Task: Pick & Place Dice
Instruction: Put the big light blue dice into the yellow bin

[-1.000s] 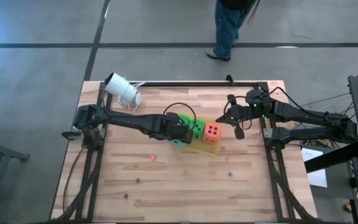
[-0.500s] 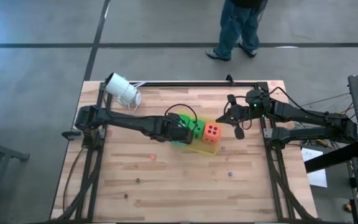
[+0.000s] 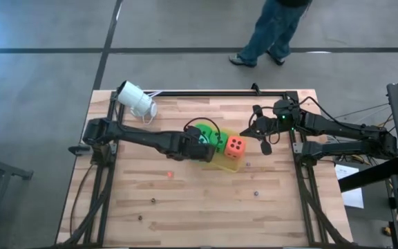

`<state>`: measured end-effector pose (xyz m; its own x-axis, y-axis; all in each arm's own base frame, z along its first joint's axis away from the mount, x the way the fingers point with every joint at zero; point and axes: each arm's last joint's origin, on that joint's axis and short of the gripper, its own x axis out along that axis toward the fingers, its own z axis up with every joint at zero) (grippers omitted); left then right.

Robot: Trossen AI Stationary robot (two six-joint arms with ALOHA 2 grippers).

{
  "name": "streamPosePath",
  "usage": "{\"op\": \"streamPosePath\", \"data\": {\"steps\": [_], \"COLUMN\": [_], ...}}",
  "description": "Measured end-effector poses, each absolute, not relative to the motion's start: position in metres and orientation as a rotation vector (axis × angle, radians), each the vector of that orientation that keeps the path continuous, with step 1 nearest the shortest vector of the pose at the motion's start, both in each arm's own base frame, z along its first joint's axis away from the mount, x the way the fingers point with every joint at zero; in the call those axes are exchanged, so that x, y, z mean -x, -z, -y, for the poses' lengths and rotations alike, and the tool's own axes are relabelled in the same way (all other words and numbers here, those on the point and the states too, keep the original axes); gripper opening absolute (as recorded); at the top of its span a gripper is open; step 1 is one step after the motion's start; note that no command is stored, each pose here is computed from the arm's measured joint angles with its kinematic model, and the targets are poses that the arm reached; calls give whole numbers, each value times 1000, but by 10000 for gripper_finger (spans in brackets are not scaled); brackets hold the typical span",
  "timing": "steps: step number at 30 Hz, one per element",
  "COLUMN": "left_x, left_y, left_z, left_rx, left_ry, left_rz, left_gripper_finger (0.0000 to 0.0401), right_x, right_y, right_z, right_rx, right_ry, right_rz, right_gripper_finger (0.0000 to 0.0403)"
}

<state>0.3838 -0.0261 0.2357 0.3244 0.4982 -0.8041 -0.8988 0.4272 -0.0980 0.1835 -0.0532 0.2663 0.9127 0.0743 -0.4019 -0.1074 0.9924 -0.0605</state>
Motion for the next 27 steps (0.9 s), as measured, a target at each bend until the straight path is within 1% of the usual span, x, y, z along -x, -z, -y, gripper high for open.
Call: {"op": "streamPosePath", "data": {"steps": [5,14,20,27], "left_x": [-383,-382,-380,-379], "left_y": [-236,-235,-225,-222], "left_z": [29,30,30,31], "left_rx": [551,548,589,619], "left_ry": [-1004,-1010,-1018,-1002], "left_rz": [-758,-750,-747,-782], "left_gripper_finger": [342,342,342,342], "right_x": [-184,-184,-184,-184], "right_y": [-266,-266,-266,-266], "right_z": [53,53,53,53], "right_rx": [82,82,82,82], "right_ry": [-94,-94,-94,-94], "right_rz": [-411,-410,-410,-410], "right_gripper_finger": [8,8,8,8]}}
